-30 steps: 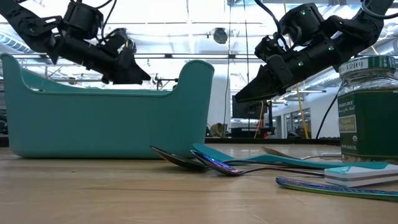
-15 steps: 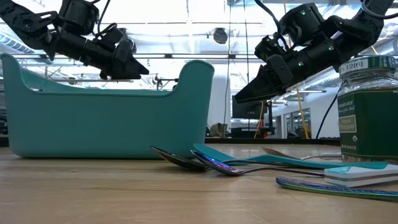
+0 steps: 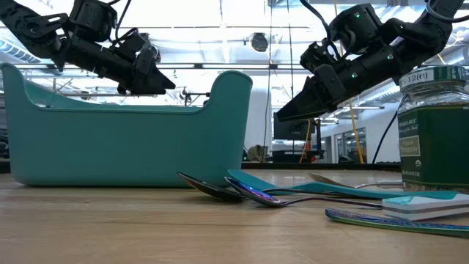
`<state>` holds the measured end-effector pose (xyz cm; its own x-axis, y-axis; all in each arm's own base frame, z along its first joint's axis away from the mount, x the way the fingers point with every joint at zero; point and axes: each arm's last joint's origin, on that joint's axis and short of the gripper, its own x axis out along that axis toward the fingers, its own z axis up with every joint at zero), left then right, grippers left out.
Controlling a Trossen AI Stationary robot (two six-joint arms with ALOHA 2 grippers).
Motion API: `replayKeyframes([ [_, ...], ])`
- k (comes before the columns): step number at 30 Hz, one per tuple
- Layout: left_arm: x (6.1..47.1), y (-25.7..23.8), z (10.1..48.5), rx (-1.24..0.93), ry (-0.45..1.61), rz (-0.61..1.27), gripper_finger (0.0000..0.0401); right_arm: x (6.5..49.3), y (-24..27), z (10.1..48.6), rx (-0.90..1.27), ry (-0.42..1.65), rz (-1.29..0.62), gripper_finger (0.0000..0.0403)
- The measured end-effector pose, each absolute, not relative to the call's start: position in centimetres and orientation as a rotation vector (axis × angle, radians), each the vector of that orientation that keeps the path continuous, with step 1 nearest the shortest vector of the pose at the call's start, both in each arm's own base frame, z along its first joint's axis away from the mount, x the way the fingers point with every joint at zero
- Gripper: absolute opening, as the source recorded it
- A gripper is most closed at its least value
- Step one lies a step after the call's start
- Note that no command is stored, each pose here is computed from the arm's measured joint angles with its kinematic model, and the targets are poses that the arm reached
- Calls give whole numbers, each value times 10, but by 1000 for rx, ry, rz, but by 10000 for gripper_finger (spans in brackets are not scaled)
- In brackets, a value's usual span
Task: Pick & Place Food Item
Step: Put the green seasoning bottle into the red bin
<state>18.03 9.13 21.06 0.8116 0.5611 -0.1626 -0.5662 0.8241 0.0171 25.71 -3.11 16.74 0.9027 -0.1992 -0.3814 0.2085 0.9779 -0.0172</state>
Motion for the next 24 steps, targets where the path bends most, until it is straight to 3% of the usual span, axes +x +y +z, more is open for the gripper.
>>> replayKeyframes([
  [24,180,91,211,-38,161,600,285,257,-31,168,32,389,-212,279],
])
